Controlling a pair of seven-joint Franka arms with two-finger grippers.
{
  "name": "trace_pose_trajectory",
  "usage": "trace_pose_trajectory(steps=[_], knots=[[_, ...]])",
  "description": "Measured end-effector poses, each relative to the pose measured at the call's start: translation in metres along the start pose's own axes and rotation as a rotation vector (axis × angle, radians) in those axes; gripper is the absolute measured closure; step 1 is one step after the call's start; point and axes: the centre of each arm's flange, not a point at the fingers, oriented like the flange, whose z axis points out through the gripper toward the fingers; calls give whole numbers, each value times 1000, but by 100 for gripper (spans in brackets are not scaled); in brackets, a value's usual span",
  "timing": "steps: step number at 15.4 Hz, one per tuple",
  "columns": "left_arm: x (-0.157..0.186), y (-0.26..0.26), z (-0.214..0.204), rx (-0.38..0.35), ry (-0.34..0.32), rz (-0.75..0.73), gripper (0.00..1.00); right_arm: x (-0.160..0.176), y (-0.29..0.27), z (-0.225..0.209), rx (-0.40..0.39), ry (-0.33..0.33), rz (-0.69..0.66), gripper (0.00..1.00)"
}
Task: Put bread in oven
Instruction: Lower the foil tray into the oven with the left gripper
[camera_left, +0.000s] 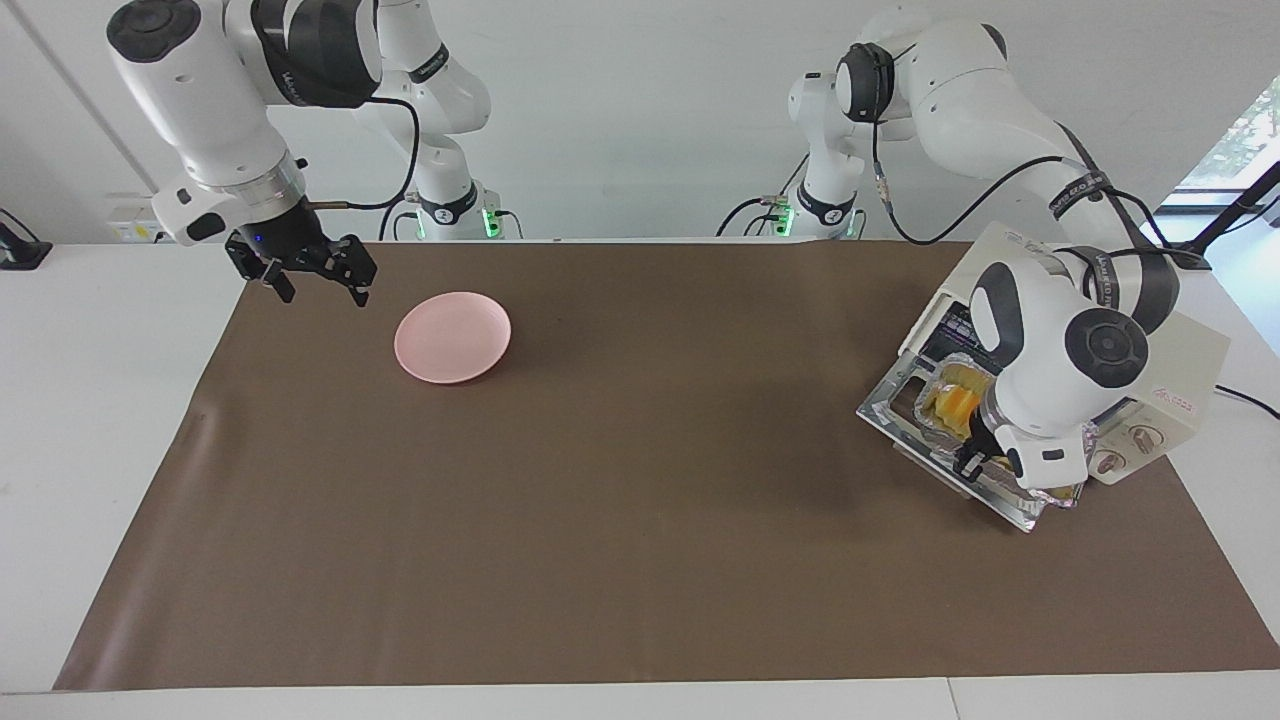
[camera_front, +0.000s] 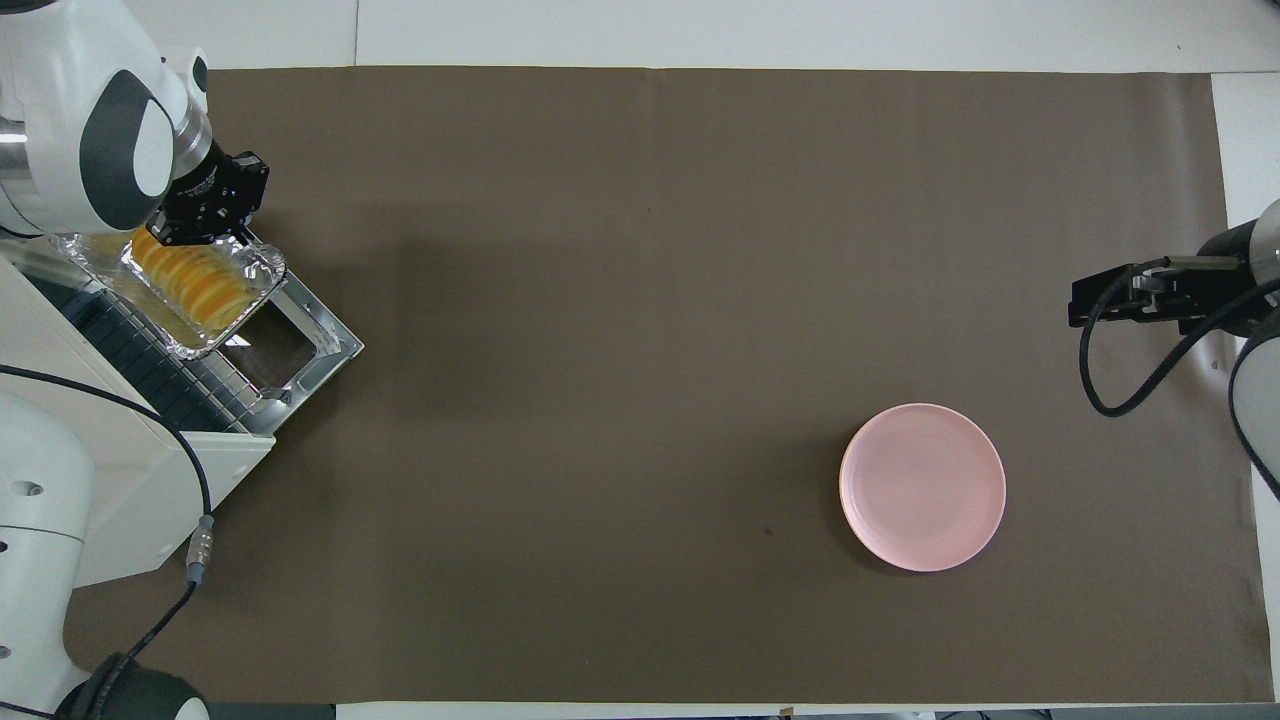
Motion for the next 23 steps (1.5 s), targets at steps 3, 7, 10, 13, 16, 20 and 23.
trace_pose_trajectory(steps=[3,7,10,13,16,20,23], knots=[[0,-17,3,14,-23,4,98,0,0,0,0,0,0,0],[-4,-46,-5,19,-49,-16,98,0,0,0,0,0,0,0],[-4,-69,-2,56,-45,-24,98,0,0,0,0,0,0,0],[-7,-75,1,70,-48,-22,98,0,0,0,0,0,0,0],[-10,-80,10,75,-56,-22,98,0,0,0,0,0,0,0],[-13,-85,23,75,-55,-20,98,0,0,0,0,0,0,0],[-14,-88,22,72,-48,-2,98,0,0,0,0,0,0,0]])
